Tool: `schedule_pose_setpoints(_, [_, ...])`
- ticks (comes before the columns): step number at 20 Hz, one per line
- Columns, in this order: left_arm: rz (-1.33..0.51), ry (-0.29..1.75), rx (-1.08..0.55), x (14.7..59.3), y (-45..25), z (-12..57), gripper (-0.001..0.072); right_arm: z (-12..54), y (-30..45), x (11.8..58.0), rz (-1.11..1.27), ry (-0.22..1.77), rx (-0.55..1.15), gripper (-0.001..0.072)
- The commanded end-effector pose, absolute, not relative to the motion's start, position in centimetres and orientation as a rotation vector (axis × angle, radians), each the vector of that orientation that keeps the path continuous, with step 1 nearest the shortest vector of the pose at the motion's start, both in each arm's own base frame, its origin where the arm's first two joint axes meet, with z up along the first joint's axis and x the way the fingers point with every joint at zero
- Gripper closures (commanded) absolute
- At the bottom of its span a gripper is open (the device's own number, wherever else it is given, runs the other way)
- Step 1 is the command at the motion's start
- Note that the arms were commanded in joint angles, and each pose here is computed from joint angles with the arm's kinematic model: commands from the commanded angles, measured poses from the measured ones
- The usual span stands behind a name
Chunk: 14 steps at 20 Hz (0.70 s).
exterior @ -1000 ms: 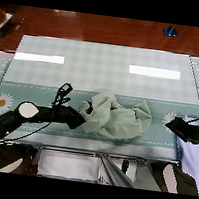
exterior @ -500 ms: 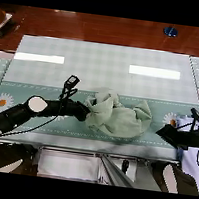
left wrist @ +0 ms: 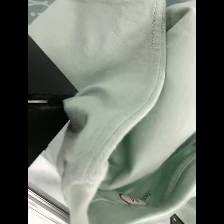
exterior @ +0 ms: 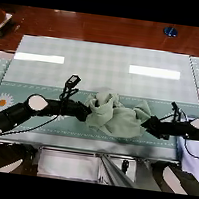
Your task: Fold the shirts.
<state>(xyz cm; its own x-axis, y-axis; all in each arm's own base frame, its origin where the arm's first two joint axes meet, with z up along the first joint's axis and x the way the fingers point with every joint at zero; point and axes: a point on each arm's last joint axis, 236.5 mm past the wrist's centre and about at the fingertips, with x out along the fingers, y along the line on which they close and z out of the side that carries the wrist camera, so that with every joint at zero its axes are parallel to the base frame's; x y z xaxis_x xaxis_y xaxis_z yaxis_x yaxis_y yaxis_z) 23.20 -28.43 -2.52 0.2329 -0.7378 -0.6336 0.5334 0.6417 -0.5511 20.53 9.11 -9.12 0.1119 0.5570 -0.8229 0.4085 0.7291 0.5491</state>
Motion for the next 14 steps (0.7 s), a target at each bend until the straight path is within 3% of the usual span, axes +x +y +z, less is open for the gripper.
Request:
schedule_pose_setpoints(1, [-0.884,1.009,-0.242,23.2,-28.4,-2.5,0.0681,-10.6,11.1,22.0,0.169,1.532,0.836,0.0411])
schedule_pose_setpoints(3, [-0.854,0.981,-0.278,24.7,-27.8,-1.3,0.0681,-9.1,11.7,23.4,0.266,1.518,0.771,0.069])
schedule_pose_setpoints(5, [-0.777,0.873,-0.372,28.8,-25.8,3.2,0.0681,-4.3,11.9,26.5,0.392,1.421,0.674,0.0692])
schedule_pose_setpoints(9, [-0.594,0.44,-0.563,37.8,-17.2,21.3,0.0681,11.5,9.9,34.4,0.471,1.113,0.414,0.0693])
schedule_pose_setpoints(11, [-0.553,0.277,-0.589,38.8,-13.4,29.6,0.0682,21.8,9.7,36.5,0.49,0.89,0.325,0.0693])
schedule_pose_setpoints(14, [-0.571,0.126,-0.515,36.2,-10.9,38.4,0.0681,33.9,9.9,34.1,0.507,0.623,0.204,0.0693])
